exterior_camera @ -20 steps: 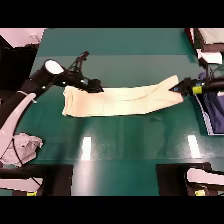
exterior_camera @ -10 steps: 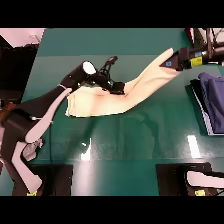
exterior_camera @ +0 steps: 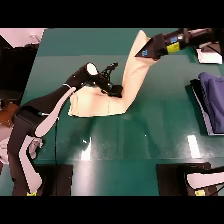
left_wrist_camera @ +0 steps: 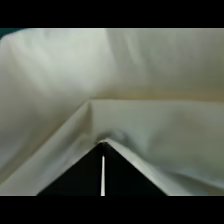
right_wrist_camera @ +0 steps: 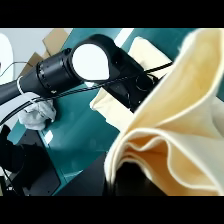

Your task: Fold the shirts.

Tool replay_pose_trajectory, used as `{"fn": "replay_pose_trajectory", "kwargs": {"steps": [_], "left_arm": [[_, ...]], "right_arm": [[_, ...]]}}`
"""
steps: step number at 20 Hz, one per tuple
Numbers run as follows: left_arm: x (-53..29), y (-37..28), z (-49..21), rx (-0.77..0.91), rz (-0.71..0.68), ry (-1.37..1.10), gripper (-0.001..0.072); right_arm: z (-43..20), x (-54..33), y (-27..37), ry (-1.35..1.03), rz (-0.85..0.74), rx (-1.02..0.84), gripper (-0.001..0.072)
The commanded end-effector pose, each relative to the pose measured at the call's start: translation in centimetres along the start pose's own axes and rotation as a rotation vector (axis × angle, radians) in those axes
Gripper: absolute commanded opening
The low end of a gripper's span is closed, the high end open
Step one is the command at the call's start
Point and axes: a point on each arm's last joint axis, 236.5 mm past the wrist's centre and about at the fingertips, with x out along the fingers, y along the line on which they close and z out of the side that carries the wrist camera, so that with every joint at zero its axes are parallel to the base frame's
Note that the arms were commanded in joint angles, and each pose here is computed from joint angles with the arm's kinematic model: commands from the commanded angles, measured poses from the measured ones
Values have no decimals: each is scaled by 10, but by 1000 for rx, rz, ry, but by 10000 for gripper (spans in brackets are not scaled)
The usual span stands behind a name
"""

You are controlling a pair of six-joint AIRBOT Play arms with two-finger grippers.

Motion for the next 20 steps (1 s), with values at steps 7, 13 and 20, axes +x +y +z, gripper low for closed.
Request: {"fn": "replay_pose_trajectory", "kwargs": {"steps": [7, 13, 20], "left_arm": [[-189, 52, -8, 118, 343, -33, 26], [-338, 66, -28, 55, 514, -225, 26], [-384, 61, -48, 22, 554, -285, 26]], "right_arm": [[-14, 81, 17, 110, 73, -24, 10], [-24, 179, 19, 109, 48, -52, 12], [-56, 313, 51, 55, 87, -176, 450]]}}
